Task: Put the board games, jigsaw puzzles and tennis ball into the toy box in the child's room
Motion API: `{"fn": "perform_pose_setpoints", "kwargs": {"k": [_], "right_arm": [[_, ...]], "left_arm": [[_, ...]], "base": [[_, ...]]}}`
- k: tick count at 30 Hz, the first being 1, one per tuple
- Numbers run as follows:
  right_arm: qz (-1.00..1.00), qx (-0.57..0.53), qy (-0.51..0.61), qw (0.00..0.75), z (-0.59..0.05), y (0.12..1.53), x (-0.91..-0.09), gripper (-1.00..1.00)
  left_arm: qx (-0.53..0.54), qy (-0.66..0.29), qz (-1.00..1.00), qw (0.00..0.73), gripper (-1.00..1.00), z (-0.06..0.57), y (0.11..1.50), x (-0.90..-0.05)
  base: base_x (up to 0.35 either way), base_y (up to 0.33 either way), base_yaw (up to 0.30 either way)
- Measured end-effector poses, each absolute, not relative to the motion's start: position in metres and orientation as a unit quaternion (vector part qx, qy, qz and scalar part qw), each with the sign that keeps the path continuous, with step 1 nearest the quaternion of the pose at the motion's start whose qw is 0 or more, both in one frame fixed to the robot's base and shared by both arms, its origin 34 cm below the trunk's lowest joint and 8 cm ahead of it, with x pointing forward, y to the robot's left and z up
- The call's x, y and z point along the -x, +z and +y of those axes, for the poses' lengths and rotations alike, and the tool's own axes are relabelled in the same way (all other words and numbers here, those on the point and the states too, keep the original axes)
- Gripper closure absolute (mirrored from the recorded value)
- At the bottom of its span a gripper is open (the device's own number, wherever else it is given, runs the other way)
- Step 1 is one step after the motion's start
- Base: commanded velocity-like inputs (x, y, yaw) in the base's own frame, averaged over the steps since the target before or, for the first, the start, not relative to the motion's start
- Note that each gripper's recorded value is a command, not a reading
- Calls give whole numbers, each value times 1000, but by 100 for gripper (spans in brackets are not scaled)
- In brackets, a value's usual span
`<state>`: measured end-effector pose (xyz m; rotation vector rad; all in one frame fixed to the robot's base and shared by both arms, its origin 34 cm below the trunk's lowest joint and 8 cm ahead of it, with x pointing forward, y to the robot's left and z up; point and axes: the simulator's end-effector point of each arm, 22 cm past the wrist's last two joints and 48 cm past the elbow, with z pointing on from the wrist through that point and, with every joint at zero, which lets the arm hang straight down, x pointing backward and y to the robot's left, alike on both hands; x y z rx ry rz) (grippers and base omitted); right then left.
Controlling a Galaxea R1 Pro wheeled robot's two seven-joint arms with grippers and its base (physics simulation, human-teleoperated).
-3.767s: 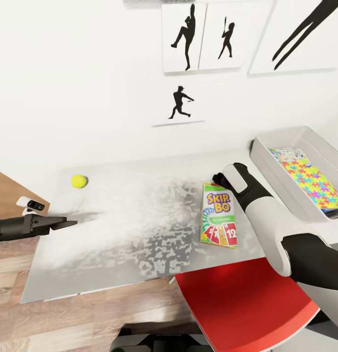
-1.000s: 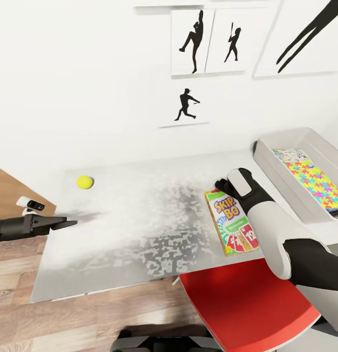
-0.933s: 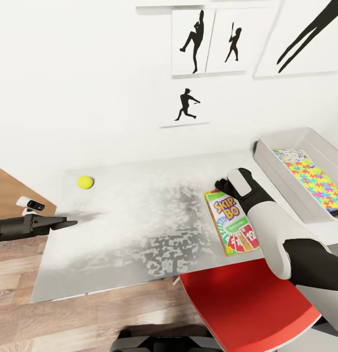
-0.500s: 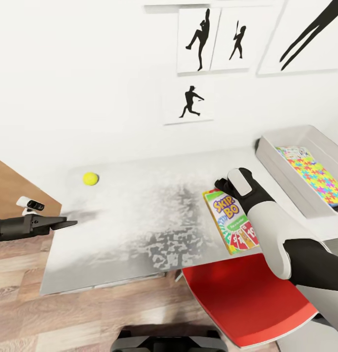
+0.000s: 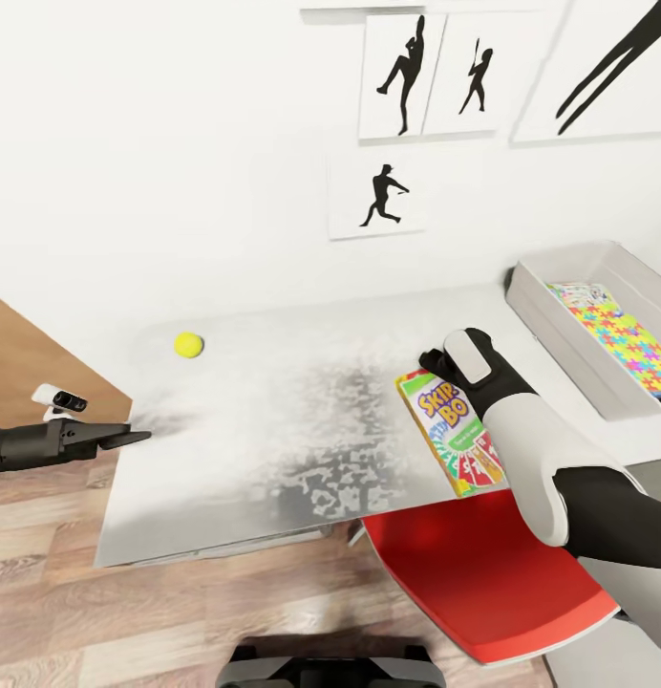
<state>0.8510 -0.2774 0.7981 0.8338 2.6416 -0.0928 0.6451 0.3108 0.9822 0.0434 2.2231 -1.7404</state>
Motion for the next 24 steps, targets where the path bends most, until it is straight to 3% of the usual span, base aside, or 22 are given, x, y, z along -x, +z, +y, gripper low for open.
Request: {"fn": "perform_pose_setpoints", "kwargs": {"k": [11, 24], "right_arm": [[937, -296, -30, 185, -276, 798, -852, -100], [935, -302, -29, 185, -277, 799, -852, -100]], "left_arm": [[-15, -609, 777, 158, -100, 311, 982, -645], [-15, -609, 777, 158, -100, 311, 982, -645]], "base": [[0, 172, 0], [0, 12, -2]]}}
